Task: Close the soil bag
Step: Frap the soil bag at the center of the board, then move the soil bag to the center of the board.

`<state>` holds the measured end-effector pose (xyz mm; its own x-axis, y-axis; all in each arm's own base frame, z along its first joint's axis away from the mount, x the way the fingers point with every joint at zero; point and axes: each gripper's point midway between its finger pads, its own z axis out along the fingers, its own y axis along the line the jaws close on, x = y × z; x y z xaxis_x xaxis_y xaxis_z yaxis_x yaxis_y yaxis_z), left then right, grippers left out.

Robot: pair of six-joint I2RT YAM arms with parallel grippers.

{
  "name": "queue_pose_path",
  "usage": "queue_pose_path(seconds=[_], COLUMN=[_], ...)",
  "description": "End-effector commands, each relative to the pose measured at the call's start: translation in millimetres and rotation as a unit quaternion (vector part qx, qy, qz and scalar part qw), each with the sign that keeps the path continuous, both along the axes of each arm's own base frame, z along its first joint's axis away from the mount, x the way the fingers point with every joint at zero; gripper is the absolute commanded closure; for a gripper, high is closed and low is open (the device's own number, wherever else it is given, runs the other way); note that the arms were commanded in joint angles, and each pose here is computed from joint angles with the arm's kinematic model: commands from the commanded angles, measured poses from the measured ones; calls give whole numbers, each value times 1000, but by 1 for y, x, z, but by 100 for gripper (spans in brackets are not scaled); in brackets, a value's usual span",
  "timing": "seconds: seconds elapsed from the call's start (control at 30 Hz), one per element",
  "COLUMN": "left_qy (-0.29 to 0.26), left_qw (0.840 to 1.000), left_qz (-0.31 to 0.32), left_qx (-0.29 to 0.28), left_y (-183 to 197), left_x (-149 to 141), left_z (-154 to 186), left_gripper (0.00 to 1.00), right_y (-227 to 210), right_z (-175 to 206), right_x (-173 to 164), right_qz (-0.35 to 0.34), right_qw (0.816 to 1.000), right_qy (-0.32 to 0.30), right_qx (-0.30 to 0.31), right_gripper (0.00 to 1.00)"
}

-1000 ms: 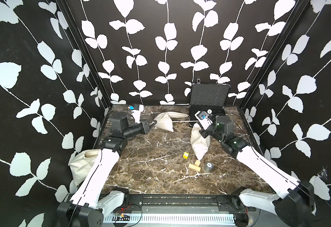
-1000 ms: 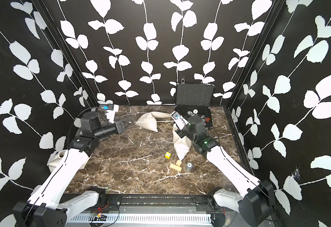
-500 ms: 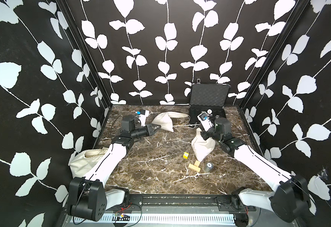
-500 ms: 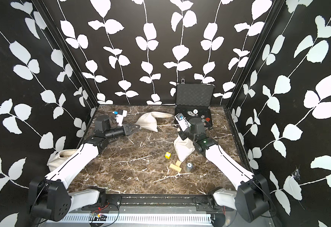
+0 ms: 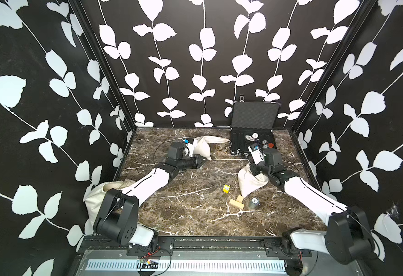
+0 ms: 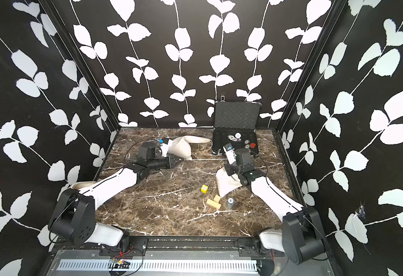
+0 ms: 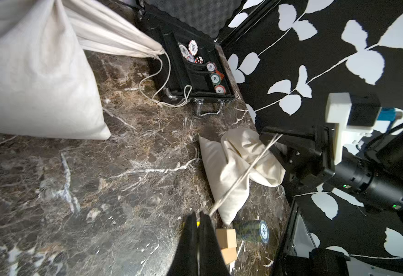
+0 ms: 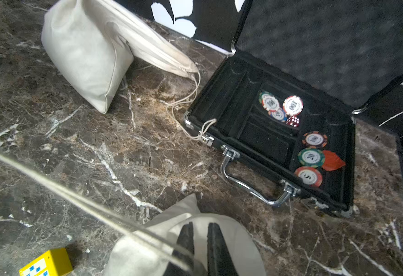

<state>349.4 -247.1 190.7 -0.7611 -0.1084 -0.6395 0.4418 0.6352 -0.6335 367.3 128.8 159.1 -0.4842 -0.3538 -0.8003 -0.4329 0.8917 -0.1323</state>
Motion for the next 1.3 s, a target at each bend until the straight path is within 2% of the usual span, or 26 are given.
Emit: queue_pose_path(seconds=[0.0, 0.13, 0.2, 0.27, 0.37, 0.5, 0.63, 0.7, 0.77, 0.8, 0.93, 0.97, 1.03, 1.13, 1.23, 1.27], left_qy=[-47, -66, -67, -45, -18, -5, -6, 17, 52, 63, 87, 96, 124, 164, 200, 209], left_qw=[959, 942, 931, 915, 880, 814, 736, 725, 724, 719, 685, 684, 698, 736, 767, 778], left_qz=[236, 257, 266, 271, 291, 331, 380, 396, 415, 429, 470, 476, 479, 471, 439, 426], left_qx=[149, 207, 242, 294, 375, 477, 560, 564, 549, 544, 550, 545, 518, 458, 422, 412], left_y=[121, 145, 158, 176, 209, 257, 304, 320, 334, 341, 366, 369, 372, 366, 351, 346], left_x=[45, 31, 21, 3, -24, -64, -98, -108, -117, -122, -133, -132, -128, -117, -104, -99], left_z=[11, 38, 49, 50, 54, 80, 114, 111, 94, 88, 63, 54, 30, -10, -42, -49], left_gripper=[78, 54, 43, 34, 21, 3, 1, 1, 1, 1, 1, 1, 1, 1, 2, 5], right_y=[-148, -135, -128, -121, -106, -84, -69, -62, -57, -55, -49, -49, -48, -48, -48, -48], right_z=[20, 54, 71, 83, 95, 98, 96, 95, 91, 88, 77, 75, 72, 69, 70, 71], right_x=[-1, -9, -15, -22, -29, -30, -25, -21, -18, -17, -15, -16, -17, -17, -18, -18], right_qz=[-294, -266, -251, -234, -198, -151, -125, -112, -105, -102, -88, -85, -83, -83, -81, -81], right_qw=[950, 960, 964, 967, 974, 978, 976, 975, 975, 975, 978, 979, 979, 979, 979, 979], right_qy=[-35, -69, -85, -99, -110, -112, -120, -120, -117, -114, -105, -103, -102, -102, -104, -105], right_qx=[-97, -52, -26, -3, 34, 86, 131, 151, 160, 160, 158, 157, 156, 155, 156, 156], right_gripper=[84, 71, 61, 49, 30, 13, 4, 2, 0, 0, 0, 0, 0, 0, 0, 0])
